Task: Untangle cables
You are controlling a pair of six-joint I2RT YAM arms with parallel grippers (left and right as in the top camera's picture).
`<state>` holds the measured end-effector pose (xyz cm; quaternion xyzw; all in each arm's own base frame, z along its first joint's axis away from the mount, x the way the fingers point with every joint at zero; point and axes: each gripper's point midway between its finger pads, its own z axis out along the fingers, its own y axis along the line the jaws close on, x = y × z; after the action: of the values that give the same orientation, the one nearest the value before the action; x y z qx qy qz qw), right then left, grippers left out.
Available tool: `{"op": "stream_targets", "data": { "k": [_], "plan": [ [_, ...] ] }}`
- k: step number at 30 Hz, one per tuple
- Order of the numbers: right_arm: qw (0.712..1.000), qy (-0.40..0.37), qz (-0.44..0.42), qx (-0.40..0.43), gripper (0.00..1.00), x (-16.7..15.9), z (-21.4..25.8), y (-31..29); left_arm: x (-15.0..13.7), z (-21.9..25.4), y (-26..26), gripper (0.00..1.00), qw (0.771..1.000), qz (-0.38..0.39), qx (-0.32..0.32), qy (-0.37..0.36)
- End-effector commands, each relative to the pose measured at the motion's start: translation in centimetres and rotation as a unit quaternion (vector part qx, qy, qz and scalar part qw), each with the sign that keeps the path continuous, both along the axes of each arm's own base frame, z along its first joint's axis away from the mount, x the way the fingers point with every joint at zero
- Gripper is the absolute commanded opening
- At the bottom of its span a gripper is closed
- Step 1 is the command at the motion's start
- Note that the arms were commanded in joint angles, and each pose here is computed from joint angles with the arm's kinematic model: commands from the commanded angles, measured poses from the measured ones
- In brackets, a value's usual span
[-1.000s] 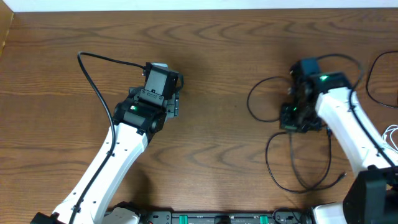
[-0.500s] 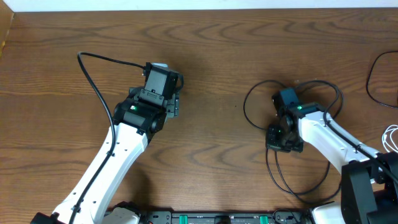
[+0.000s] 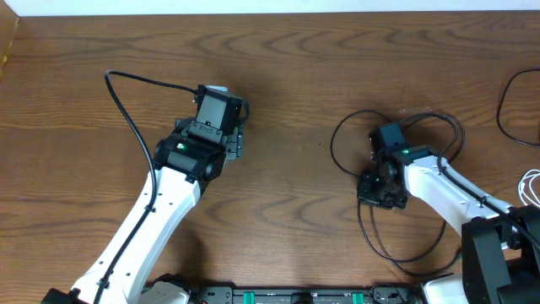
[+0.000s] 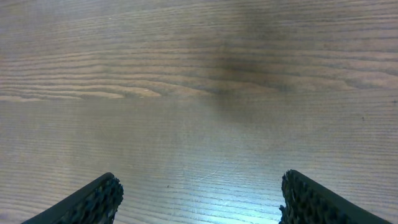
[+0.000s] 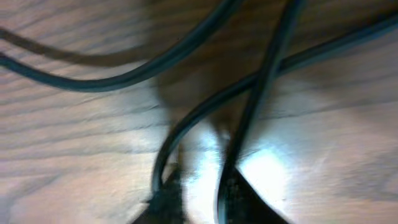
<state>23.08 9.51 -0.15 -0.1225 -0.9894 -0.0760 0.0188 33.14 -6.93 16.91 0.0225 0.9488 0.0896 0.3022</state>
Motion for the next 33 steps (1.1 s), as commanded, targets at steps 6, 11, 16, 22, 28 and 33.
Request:
{"op": "stream_targets", "data": {
  "k": [6, 11, 16, 22, 28, 33],
  "plan": [
    [0.993, 0.023, 0.075, 0.09, 0.18, -1.8, 0.8, 2.9, -0.1, -0.4, 0.3, 0.82, 1.0, -0.003, 0.008, 0.008],
    [0.991, 0.032, 0.09, 0.088, 0.17, -2.4, 0.8, 2.6, -0.1, -0.4, 0.3, 0.83, 1.0, -0.002, 0.008, 0.008],
    [0.991, 0.017, 0.092, 0.101, 0.15, -1.7, 0.9, 3.2, -0.1, -0.4, 0.3, 0.83, 1.0, -0.002, 0.008, 0.008],
    [0.987, 0.009, 0.111, 0.112, 0.16, -1.6, 1.0, 3.6, -0.1, -0.4, 0.3, 0.83, 1.0, -0.002, 0.008, 0.008],
    [0.979, 0.001, 0.143, 0.146, 0.17, -1.7, 1.4, 4.6, -0.1, -0.4, 0.3, 0.83, 1.0, -0.003, 0.008, 0.008],
    [0.973, -0.018, 0.149, 0.176, 0.25, -1.0, 1.9, 5.7, -0.1, -0.4, 0.3, 0.83, 1.0, -0.003, 0.008, 0.008]
  ]
}}
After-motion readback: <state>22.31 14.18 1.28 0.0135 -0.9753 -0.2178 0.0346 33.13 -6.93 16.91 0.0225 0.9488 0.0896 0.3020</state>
